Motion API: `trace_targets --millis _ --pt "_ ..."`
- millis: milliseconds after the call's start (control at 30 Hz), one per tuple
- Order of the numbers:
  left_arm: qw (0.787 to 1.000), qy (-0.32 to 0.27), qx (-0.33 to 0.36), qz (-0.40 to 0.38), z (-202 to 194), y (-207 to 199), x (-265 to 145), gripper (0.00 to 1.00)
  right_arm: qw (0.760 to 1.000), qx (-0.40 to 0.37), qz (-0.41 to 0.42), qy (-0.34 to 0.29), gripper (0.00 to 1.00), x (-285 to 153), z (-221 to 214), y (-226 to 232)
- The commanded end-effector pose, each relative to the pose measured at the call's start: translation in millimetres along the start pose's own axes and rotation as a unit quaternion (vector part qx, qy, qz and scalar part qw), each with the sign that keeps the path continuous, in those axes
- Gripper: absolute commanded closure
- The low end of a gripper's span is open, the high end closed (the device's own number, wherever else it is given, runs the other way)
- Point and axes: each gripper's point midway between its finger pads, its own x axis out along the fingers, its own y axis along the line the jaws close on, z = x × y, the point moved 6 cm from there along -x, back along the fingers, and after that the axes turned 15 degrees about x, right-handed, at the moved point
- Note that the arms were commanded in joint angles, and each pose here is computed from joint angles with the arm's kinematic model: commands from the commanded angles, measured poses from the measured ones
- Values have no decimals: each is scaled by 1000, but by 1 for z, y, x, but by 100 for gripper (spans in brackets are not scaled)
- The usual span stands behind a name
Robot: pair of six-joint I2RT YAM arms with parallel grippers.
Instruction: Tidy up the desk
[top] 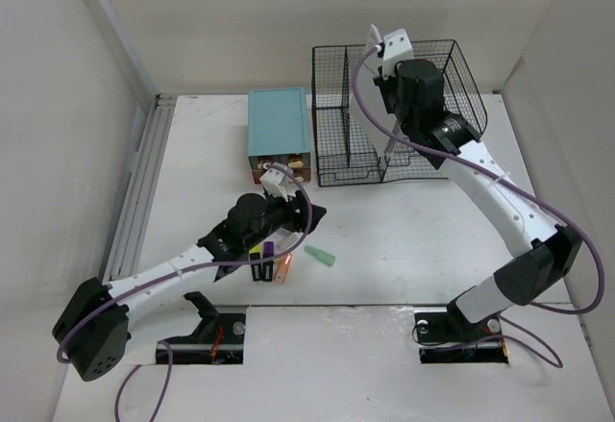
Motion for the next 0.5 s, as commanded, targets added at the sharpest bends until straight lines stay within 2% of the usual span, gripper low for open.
trace_targets --millis 0,300,433,467 --pt "1000 -17 -5 -4 6 -1 -7 34 988 63 -81 -116 100 -23 65 -35" --pt "1000 -11 -9 -7 1 -2 -9 36 985 70 -111 -115 100 -8 56 -43" --pt "1000 -11 -15 -7 2 -2 -9 36 987 77 -99 -104 100 24 53 -23" --pt "1000 -11 -15 -7 2 -2 -9 36 989 67 -99 -84 100 45 38 -14"
